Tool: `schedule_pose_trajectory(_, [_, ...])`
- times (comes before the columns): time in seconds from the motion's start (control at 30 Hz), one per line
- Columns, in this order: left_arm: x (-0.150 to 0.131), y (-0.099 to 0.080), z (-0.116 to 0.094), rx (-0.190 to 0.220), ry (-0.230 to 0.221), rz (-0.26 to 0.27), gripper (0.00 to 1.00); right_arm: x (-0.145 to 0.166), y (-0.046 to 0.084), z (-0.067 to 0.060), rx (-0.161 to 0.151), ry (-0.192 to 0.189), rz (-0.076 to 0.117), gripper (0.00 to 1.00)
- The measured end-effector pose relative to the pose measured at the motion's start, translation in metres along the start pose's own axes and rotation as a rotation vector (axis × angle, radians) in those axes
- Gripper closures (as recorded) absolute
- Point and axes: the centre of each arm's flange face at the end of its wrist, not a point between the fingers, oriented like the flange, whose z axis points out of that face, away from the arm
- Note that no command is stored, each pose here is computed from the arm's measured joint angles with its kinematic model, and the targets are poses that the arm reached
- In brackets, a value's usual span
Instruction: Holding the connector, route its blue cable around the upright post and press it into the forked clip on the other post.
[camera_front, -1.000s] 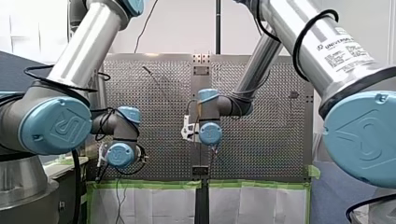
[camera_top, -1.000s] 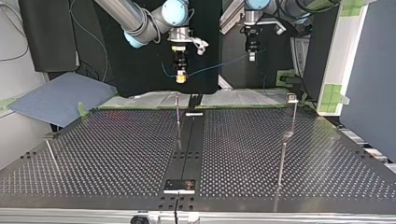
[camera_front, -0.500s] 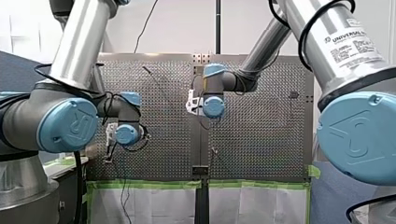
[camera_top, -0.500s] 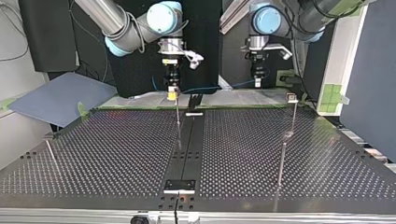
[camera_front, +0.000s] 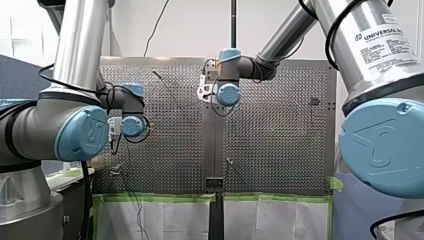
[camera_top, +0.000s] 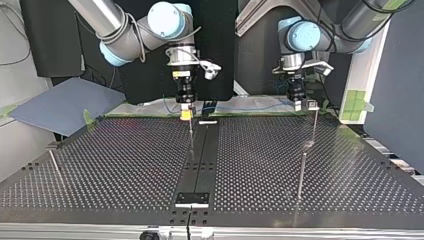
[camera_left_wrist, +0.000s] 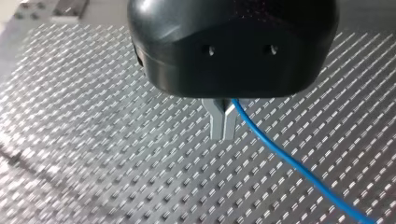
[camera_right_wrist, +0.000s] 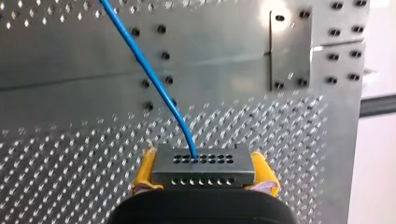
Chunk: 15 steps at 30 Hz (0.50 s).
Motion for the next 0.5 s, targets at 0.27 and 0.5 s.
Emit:
schedule_pose_trajectory(0.27, [-0.039,0.021,0.024,-0.062,-0.050,-0.057,1.00,0.012,-0.011,0.007,0.075,-0.015,-0.020,1.00])
schedule_pose_trajectory(0.5, [-0.084,0.029,0.042,-0.100,-0.116,-0.107,1.00,0.028,-0.021,0.016,0.129,-0.011,-0.018,1.00])
